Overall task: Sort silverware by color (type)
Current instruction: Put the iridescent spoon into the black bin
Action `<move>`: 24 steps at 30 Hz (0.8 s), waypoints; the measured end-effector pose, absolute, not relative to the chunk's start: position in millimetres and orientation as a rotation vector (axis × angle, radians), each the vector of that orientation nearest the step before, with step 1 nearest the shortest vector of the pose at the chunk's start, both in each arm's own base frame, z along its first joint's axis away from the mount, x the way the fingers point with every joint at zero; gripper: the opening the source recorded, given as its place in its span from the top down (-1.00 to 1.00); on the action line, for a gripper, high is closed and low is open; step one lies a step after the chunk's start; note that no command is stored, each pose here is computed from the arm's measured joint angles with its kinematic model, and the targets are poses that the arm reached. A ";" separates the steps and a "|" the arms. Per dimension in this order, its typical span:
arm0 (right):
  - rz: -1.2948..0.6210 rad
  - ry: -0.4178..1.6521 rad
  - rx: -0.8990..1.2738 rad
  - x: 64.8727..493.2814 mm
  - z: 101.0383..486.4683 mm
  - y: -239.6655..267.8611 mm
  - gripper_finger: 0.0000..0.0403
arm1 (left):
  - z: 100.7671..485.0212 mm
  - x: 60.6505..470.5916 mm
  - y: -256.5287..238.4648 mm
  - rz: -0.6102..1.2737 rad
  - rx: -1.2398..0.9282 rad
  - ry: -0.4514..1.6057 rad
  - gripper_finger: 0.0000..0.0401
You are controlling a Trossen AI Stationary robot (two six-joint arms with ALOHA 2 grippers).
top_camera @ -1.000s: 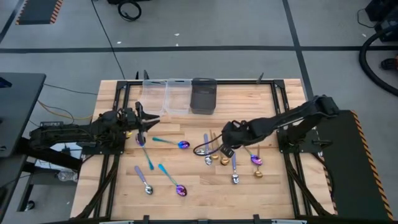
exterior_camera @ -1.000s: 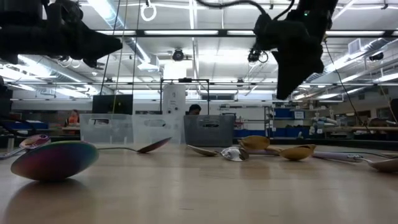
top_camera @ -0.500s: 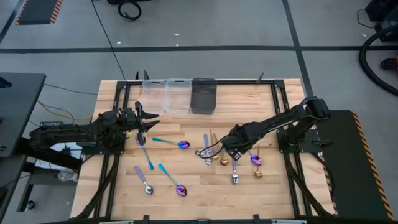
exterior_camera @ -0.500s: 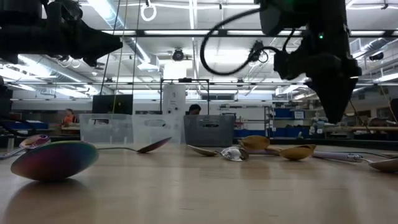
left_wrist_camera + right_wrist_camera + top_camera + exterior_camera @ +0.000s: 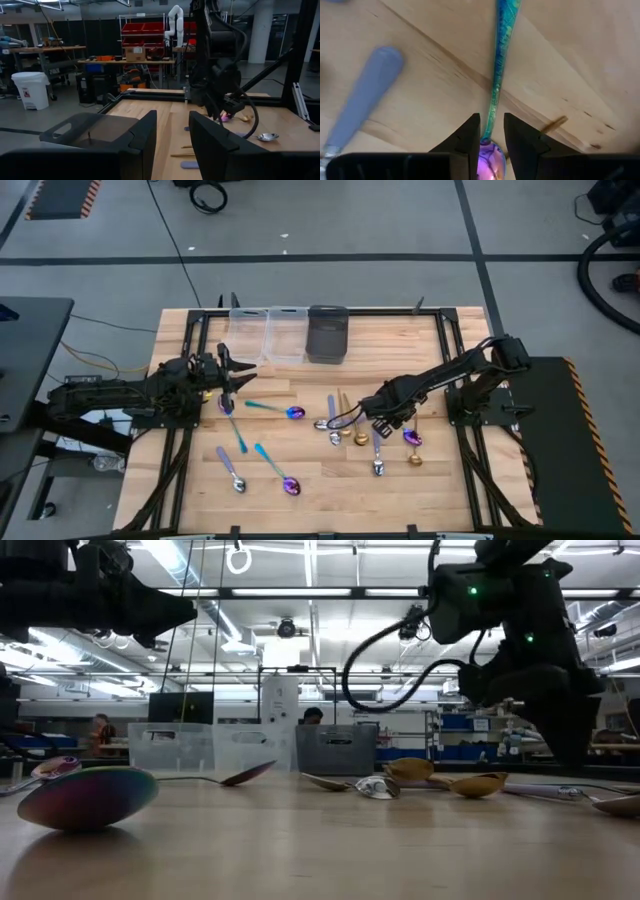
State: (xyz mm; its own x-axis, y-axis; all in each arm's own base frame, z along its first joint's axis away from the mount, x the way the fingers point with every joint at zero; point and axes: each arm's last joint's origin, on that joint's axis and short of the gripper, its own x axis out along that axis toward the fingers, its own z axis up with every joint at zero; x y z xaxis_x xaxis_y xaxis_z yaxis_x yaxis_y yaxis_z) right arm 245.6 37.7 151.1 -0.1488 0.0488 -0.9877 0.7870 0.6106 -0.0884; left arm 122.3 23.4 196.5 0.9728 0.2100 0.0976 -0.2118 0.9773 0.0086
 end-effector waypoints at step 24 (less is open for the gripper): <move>-0.785 1.554 0.820 237.7 130.4 35.5 0.85 | 196.4 122.3 23.4 0.213 0.019 -0.096 0.39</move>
State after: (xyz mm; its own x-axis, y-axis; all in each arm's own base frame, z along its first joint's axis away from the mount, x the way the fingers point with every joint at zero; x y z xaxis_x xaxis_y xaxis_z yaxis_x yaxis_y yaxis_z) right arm 237.7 35.5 130.4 -0.1018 0.0805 -0.9915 0.8461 0.5312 -0.0437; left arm 122.3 23.4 196.4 0.9728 0.2104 0.0969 -0.2122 0.9772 0.0086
